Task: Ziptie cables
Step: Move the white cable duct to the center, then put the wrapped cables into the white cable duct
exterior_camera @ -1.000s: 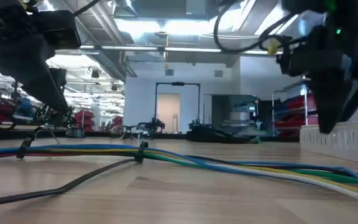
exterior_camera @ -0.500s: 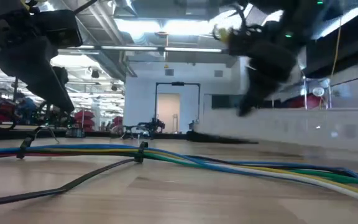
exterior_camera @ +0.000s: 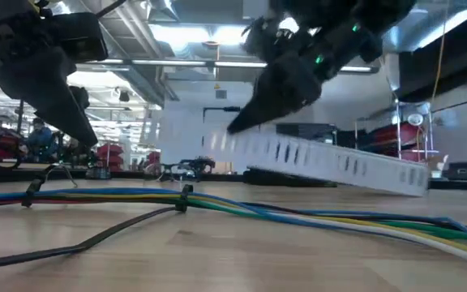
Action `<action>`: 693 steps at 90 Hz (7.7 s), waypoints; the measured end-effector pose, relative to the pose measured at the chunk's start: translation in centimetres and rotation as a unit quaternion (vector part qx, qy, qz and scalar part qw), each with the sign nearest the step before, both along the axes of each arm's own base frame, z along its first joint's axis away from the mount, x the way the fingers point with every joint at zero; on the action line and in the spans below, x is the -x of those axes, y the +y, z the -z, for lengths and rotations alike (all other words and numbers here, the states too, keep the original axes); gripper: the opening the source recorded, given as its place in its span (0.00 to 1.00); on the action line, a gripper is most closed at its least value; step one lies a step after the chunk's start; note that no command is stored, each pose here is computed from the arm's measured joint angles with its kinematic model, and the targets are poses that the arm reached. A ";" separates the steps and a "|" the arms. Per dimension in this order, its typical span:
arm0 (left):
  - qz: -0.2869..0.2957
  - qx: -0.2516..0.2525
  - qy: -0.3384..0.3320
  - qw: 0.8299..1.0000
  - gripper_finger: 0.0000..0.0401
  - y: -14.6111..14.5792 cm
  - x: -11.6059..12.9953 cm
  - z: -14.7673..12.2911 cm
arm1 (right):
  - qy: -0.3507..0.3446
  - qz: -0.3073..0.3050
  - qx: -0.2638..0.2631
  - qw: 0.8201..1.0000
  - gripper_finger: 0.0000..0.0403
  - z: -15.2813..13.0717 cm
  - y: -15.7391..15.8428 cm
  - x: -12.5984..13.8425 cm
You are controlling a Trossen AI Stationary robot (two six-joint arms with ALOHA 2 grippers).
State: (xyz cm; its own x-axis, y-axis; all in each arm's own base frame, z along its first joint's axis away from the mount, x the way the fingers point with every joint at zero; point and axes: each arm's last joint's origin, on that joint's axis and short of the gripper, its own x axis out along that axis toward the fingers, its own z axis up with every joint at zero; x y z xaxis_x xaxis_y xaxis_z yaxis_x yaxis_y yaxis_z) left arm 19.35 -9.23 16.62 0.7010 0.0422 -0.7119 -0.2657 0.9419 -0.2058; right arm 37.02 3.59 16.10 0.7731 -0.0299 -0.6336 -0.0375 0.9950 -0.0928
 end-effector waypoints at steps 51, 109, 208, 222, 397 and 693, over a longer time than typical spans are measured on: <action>0.021 -0.010 -0.006 1.000 0.40 0.0 0.1 -0.3 | 0.037 0.001 -0.057 0.998 0.01 0.6 1.2 -4.6; 0.036 -0.018 -0.004 0.999 0.31 0.0 0.0 -0.3 | 0.026 0.000 -0.058 0.998 0.01 -0.4 1.3 -5.2; 0.093 -0.008 0.037 0.995 0.52 -1.2 2.5 -4.9 | 0.097 -0.035 -0.022 0.994 0.55 -6.2 2.4 -5.7; 0.100 -0.002 0.056 0.993 0.52 -2.4 2.7 -4.0 | 0.106 -0.072 -0.019 0.992 0.55 -5.8 5.4 -4.9; 0.101 -0.049 0.113 0.987 0.02 -8.9 -0.1 3.6 | 0.155 0.014 -0.043 0.987 0.03 7.2 15.1 -0.7; 0.093 -0.142 0.101 0.980 0.39 1.0 -4.2 -1.0 | 0.236 0.024 0.100 0.966 0.42 -4.5 0.1 1.2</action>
State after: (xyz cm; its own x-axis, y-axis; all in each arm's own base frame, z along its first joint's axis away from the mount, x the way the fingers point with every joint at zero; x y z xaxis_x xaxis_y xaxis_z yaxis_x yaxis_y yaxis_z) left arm 23.58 -8.24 17.66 0.5611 0.1440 -0.8151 -0.0923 0.9895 0.1112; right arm 35.79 3.67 20.61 0.3933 -0.2173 -0.8934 -0.0762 0.9606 -0.2672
